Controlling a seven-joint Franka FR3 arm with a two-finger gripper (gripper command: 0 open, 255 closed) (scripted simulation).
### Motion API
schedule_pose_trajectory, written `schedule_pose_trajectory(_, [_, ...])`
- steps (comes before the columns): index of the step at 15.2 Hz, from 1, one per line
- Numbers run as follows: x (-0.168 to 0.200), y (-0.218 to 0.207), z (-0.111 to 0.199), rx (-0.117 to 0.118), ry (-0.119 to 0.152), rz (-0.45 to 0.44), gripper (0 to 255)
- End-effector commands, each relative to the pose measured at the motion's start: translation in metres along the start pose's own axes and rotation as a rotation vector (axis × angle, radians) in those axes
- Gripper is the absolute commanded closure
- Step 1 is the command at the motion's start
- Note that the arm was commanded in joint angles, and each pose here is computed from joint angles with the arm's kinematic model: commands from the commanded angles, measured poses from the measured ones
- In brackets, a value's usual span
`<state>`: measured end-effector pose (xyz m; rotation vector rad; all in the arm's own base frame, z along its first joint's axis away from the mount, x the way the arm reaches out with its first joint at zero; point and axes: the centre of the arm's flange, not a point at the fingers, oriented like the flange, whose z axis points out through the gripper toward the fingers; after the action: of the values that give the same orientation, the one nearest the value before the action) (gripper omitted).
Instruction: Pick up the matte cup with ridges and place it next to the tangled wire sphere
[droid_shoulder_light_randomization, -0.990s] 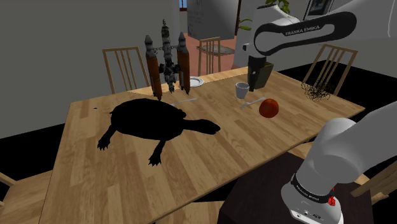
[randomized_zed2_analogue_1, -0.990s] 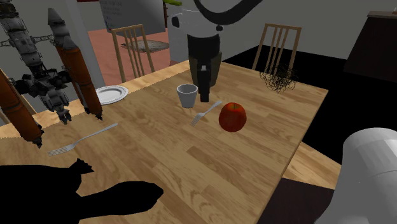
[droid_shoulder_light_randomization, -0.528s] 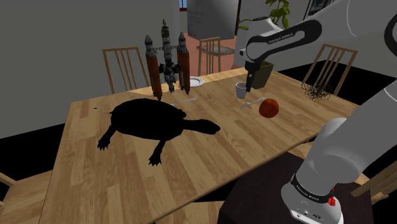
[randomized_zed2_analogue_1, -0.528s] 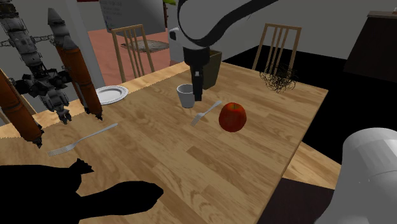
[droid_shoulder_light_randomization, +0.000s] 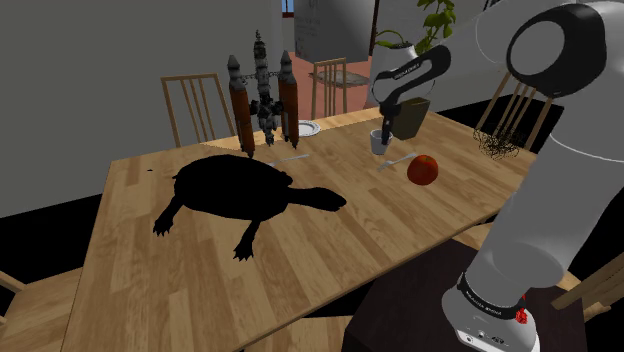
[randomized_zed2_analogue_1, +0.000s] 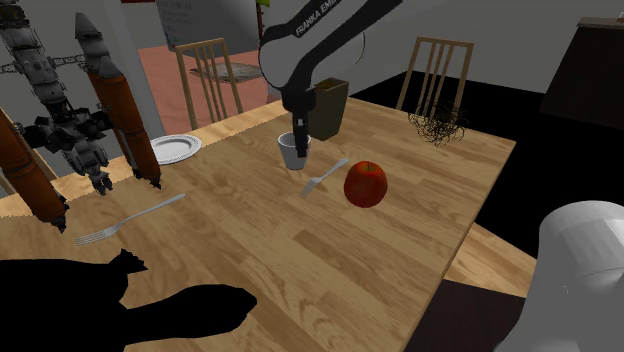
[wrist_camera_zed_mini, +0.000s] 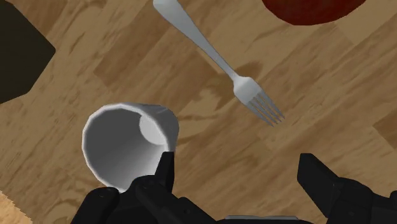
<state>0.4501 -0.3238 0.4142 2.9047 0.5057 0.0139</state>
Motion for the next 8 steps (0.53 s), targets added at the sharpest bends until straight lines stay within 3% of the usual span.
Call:
schedule_pose_trajectory(1, [0.006,0.02,0.017,-0.009,0.005,-0.016,0])
schedule_pose_trajectory(4, [0.016,0.049,0.04,-0.02,0.011,-0.037,0])
schedule_pose_trajectory(8, [0.017,0.051,0.057,-0.021,0.012,-0.038,0])
